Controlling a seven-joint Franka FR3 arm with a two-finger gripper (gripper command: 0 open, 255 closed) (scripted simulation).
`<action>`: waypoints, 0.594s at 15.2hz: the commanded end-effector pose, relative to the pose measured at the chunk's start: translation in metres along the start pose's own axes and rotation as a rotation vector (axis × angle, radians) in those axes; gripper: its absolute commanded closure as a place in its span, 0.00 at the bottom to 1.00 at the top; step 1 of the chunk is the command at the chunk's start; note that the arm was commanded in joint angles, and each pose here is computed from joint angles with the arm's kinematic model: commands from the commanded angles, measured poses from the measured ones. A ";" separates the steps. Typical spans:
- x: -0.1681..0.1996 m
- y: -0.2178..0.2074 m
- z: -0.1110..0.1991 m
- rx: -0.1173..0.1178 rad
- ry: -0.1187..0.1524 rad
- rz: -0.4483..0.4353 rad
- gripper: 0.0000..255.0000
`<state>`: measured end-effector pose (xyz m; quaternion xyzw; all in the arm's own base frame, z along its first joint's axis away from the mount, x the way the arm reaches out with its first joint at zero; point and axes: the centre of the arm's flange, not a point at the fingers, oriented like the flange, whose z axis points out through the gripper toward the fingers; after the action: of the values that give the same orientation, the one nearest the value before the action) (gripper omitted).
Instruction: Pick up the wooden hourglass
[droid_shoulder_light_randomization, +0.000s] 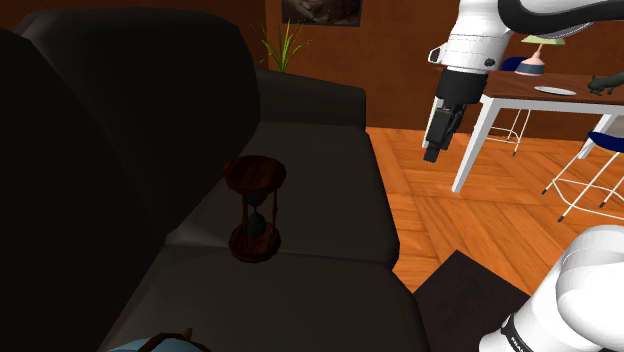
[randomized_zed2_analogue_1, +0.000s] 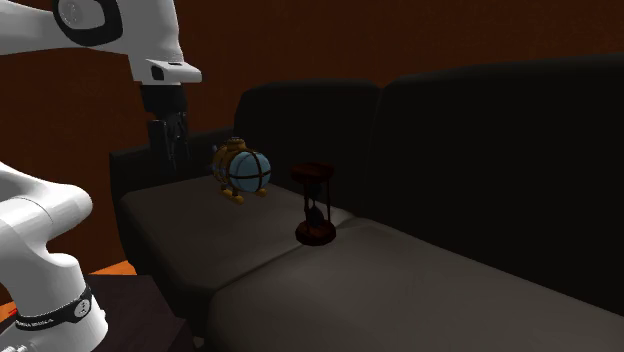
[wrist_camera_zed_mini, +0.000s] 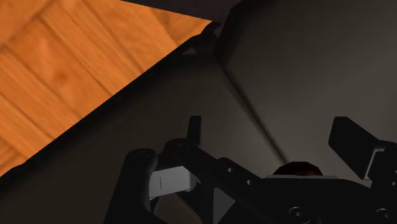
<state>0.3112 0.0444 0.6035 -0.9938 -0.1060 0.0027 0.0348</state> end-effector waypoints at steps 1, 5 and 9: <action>0.000 0.000 0.000 0.000 0.000 0.000 0.00; 0.038 -0.024 0.024 0.083 -0.072 0.183 0.00; 0.078 -0.043 0.049 0.166 -0.144 0.367 0.00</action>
<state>0.3700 0.1004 0.5657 -0.9910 0.0484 0.0768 0.0980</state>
